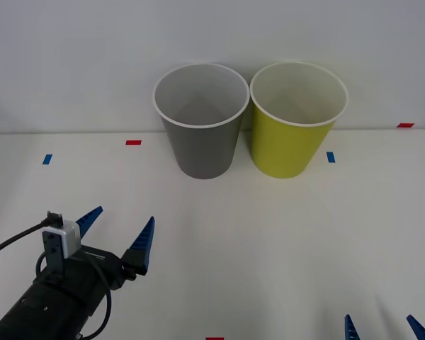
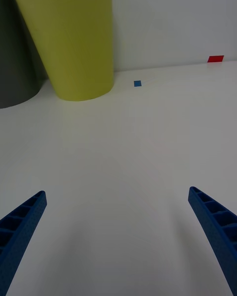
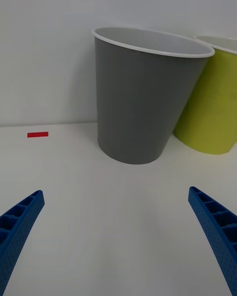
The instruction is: Put cans in the gray bin and PET bottles in the light green bin.
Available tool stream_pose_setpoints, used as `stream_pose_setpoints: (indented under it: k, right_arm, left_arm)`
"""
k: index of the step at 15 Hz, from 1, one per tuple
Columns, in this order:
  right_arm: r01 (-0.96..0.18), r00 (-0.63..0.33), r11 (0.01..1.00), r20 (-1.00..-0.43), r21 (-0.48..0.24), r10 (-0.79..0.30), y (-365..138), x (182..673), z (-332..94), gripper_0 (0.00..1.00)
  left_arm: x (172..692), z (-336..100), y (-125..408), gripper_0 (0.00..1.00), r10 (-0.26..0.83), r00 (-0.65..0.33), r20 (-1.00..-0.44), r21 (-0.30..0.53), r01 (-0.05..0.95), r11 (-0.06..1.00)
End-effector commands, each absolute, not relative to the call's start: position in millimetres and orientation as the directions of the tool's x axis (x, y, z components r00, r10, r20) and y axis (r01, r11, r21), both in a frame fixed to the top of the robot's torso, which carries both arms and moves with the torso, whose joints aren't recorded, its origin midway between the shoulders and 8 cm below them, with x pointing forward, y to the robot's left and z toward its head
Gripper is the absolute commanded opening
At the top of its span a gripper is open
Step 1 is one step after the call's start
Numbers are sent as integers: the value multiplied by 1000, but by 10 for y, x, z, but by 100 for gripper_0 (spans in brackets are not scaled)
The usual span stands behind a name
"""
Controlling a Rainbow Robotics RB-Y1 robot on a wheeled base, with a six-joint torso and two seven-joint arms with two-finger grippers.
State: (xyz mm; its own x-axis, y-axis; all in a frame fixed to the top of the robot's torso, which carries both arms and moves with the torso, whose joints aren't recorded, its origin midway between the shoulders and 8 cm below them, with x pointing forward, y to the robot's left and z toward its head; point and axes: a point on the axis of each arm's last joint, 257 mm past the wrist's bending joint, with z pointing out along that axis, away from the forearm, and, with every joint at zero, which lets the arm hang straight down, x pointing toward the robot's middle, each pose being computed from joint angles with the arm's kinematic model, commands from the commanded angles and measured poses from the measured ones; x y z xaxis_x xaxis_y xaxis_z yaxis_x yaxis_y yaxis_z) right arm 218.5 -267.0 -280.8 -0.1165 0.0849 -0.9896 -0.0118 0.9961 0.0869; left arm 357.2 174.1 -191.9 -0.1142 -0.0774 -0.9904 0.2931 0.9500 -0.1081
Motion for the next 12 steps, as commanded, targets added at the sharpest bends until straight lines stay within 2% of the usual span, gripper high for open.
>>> stream_pose_setpoints:
  k: [1, 7, 9, 12]
  right_arm:
    - [-12, -116, 996, -990, 87, 85, -2670, 2186, -2808, 100]
    - [-12, -116, 996, -990, 87, 85, -2670, 2186, -2808, 100]
    - [-12, -116, 996, -990, 87, 85, -2670, 2186, -2808, 100]
    - [-12, -116, 996, -990, 87, 85, -2670, 2186, -2808, 100]
  left_arm:
    - [3417, -2240, 1749, 100, -61, -134, -989, -99, 299, 949]
    - [3091, -2395, 1873, 100, -31, -145, -989, -72, 282, 957]
    - [2969, -2433, 1896, 100, 18, -109, -994, -15, 295, 955]
    - [2728, -2579, 1977, 100, 42, -109, -993, 11, 272, 962]
